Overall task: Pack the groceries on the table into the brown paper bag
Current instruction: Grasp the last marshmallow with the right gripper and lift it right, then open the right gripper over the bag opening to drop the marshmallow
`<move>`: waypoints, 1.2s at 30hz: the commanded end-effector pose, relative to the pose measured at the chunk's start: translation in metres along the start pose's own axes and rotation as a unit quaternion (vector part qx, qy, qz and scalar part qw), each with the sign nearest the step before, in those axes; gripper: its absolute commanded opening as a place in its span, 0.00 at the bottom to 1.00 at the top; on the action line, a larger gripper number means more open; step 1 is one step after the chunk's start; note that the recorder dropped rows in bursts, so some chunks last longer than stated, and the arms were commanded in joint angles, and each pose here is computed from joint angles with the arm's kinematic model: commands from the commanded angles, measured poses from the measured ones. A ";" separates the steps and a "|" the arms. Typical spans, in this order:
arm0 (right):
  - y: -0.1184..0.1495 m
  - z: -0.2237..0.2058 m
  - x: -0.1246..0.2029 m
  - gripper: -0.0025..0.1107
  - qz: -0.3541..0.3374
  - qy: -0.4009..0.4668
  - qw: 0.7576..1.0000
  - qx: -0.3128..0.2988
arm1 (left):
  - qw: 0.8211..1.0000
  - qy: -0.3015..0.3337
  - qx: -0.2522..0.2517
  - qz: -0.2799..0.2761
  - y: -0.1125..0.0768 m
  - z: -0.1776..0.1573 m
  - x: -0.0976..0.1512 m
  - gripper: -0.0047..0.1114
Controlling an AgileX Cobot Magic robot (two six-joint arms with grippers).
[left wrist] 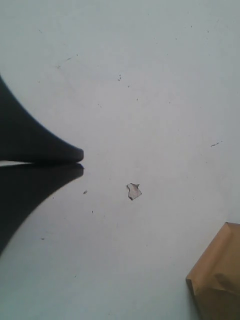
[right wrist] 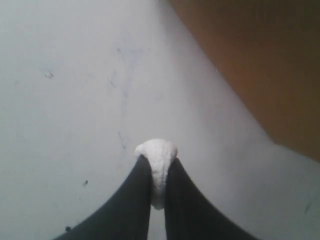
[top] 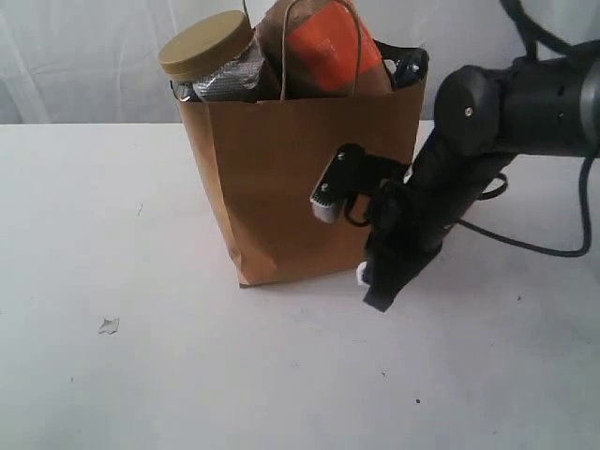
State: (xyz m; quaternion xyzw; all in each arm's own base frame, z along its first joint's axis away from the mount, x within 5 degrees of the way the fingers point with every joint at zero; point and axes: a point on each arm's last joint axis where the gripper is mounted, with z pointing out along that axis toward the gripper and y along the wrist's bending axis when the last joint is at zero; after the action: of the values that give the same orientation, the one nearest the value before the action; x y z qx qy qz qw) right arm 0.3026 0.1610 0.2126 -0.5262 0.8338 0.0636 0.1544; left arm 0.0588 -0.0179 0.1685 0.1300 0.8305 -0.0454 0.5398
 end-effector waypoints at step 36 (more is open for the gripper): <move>-0.099 -0.118 0.003 0.02 0.053 -0.329 0.923 0.190 | 1.000 -0.003 0.004 -0.007 -0.001 0.000 0.001 0.04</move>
State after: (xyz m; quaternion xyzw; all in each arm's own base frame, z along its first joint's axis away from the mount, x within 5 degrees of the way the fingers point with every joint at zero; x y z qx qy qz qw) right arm 0.3688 0.0826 0.3193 -0.3900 0.7685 0.0752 0.5016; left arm 0.0588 -0.0179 0.1685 0.1300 0.8305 -0.0454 0.5398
